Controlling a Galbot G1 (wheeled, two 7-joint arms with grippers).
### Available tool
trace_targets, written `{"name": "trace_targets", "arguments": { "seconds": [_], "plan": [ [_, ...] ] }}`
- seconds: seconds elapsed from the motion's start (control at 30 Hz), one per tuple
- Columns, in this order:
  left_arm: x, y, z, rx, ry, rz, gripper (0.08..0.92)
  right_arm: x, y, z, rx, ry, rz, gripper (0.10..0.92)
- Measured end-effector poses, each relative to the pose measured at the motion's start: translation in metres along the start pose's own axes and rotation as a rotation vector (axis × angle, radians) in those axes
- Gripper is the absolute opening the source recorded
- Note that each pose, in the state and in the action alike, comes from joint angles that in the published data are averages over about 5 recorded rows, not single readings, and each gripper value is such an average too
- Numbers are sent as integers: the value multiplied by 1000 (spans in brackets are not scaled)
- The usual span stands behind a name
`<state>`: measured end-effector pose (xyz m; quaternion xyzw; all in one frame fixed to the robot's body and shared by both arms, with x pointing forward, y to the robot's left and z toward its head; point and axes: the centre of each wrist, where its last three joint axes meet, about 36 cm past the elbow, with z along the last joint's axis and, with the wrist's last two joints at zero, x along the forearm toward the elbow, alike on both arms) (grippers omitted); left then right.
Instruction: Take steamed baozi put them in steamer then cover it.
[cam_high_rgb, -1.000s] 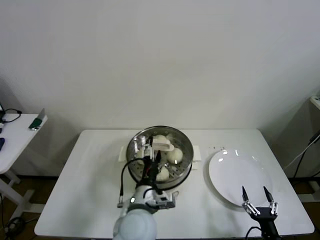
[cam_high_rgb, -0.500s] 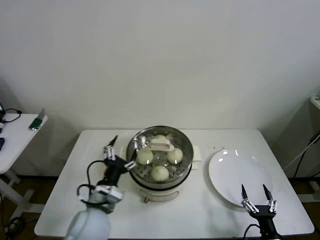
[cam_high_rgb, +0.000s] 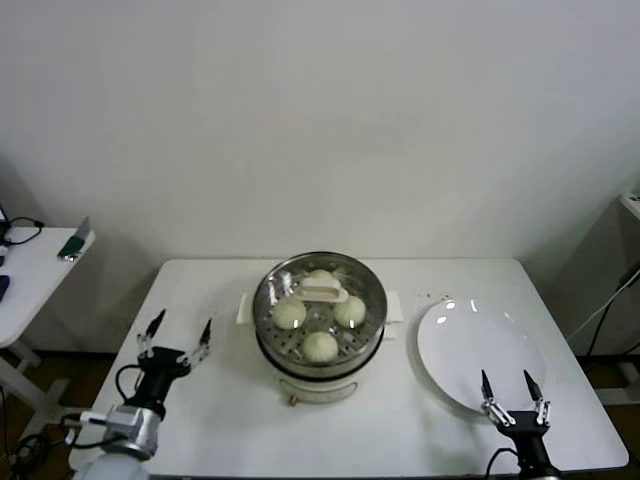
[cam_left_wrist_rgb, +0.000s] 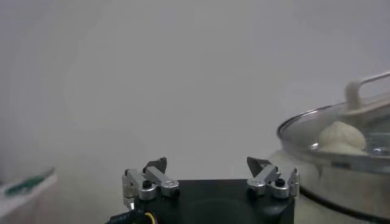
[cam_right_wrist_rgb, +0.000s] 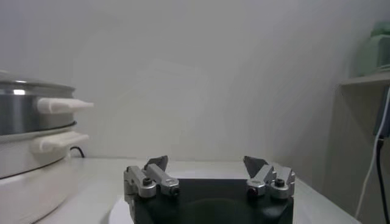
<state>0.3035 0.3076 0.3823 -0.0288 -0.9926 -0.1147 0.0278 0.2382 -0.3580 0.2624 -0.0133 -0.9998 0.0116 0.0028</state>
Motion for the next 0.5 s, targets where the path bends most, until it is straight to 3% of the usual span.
{"name": "trace_targets", "arguments": {
  "seconds": [0.5],
  "plan": [
    [22,9,58,134,17,-48,823,-2,2,3,-6,7,0,823]
  ]
}}
